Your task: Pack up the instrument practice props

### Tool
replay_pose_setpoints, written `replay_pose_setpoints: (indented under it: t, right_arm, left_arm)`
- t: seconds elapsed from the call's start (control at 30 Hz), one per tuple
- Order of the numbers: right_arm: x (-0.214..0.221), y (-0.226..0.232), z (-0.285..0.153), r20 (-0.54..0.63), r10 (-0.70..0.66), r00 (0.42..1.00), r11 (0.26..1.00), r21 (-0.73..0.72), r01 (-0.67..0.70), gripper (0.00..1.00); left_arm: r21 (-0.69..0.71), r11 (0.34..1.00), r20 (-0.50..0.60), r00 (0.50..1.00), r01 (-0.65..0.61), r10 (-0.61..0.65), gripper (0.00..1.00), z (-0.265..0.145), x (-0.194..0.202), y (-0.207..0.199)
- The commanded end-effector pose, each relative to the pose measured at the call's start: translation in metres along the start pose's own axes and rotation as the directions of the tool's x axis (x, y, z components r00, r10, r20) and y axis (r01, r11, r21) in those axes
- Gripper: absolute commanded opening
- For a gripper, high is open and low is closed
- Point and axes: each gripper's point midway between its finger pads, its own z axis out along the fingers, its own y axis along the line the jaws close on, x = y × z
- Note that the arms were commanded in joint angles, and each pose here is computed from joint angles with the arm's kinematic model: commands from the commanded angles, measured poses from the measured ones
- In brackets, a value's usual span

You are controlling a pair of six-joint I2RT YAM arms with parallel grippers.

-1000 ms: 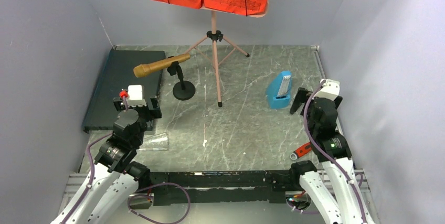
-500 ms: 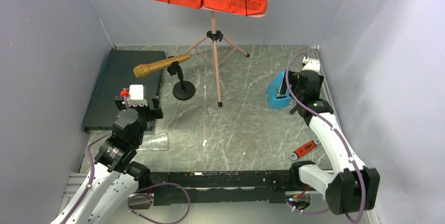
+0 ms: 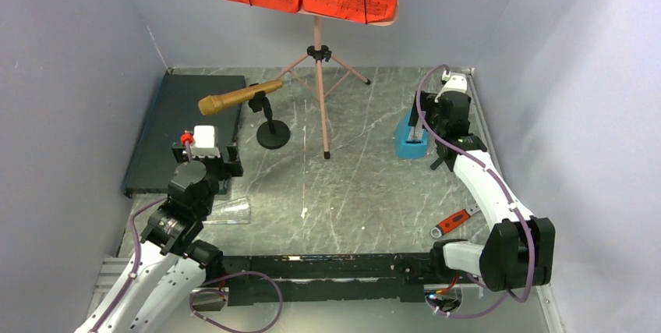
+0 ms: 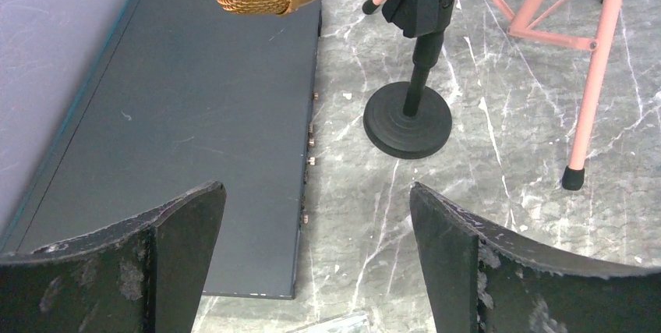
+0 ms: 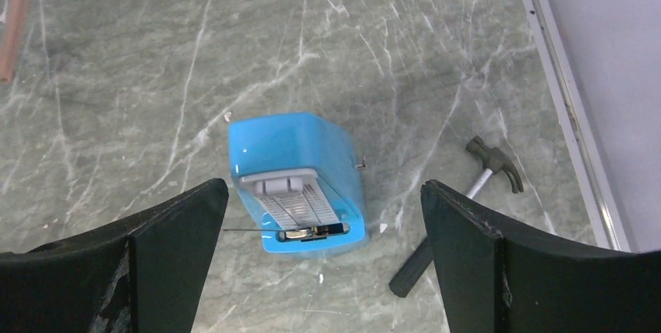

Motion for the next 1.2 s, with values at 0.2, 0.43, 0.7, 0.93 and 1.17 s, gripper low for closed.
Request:
replay_pose_setpoints:
  t: [0.2, 0.43, 0.7, 0.93, 1.17]
  right_arm:
    - [-0.026, 0.027, 0.010, 0.091, 0.023, 0.996, 0.990, -0.142, -0.009, 1.00]
    - [-0.016, 0.023, 0.022, 0.079, 0.026, 0.997, 0.994, -0.112, -0.017, 0.98]
    - [0.004, 0.026, 0.031, 0.046, 0.010, 0.999, 0.992, -0.129, -0.004, 0.80]
    - [0.007, 0.034, 0.022, 0.042, -0.006, 0.999, 0.982, -0.189, 0.014, 0.50]
    - [0.003, 0.058, -0.011, 0.069, -0.032, 0.997, 0.952, -0.303, 0.052, 0.18]
  left_arm:
    - [0.030, 1.000, 0.027, 1.000, -0.005, 0.004, 0.94, 0.003, -0.016, -0.007]
    - [0.032, 0.999, 0.016, 1.000, -0.011, 0.010, 0.94, 0.005, -0.014, -0.008]
    - [0.036, 0.999, 0.015, 1.000, -0.013, 0.012, 0.94, 0.005, -0.013, -0.009]
    - [0.049, 0.999, 0.016, 1.000, -0.016, 0.015, 0.94, 0.005, -0.013, -0.011]
    - [0.091, 0.996, 0.007, 1.000, -0.021, 0.020, 0.94, 0.006, -0.010, -0.019]
